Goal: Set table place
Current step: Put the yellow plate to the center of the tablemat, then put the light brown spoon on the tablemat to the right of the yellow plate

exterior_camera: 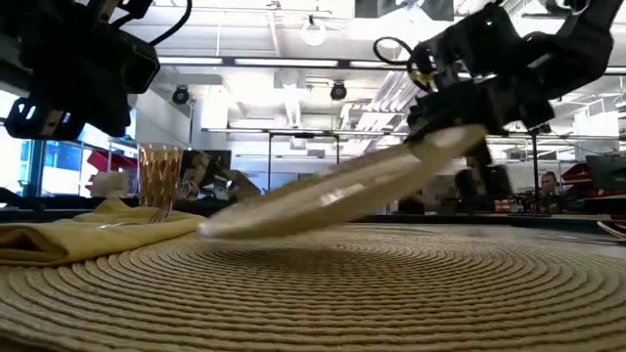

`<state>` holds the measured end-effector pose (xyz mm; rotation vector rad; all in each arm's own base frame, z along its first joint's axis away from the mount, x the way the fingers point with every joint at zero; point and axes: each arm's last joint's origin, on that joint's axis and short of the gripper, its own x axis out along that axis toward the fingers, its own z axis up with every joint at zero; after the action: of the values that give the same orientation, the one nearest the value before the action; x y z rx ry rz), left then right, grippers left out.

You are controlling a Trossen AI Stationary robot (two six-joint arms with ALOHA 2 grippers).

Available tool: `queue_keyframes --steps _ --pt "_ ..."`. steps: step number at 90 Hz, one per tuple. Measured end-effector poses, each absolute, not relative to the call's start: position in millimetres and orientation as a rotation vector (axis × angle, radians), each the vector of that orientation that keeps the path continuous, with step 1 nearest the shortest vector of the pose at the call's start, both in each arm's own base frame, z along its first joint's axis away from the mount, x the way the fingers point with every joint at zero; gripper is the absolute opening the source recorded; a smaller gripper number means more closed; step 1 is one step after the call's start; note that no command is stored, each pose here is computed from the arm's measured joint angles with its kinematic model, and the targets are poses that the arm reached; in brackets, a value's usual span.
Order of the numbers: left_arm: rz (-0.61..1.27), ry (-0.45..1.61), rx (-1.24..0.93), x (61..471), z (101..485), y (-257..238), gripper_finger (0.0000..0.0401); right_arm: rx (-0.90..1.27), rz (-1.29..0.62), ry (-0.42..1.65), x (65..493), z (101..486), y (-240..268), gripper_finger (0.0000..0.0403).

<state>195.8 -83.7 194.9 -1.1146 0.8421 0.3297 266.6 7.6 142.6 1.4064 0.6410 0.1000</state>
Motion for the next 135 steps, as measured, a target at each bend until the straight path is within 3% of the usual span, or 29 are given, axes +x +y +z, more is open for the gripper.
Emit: queue_keyframes --steps 30,71,113,135 --pt "0.326 0.842 -1.107 196 195 -84 0.0035 1.423 0.038 0.695 294 113 7 0.0000" --pt "0.325 0.843 -1.107 196 195 -84 0.0035 1.396 -0.064 0.728 292 105 5 0.0003" --pt "0.322 0.844 -1.099 196 195 -84 0.0035 1.323 -0.113 0.770 275 133 4 0.0160" --pt "0.317 0.844 -1.093 196 195 -84 0.0035 1.294 -0.231 0.841 239 168 7 0.0175"
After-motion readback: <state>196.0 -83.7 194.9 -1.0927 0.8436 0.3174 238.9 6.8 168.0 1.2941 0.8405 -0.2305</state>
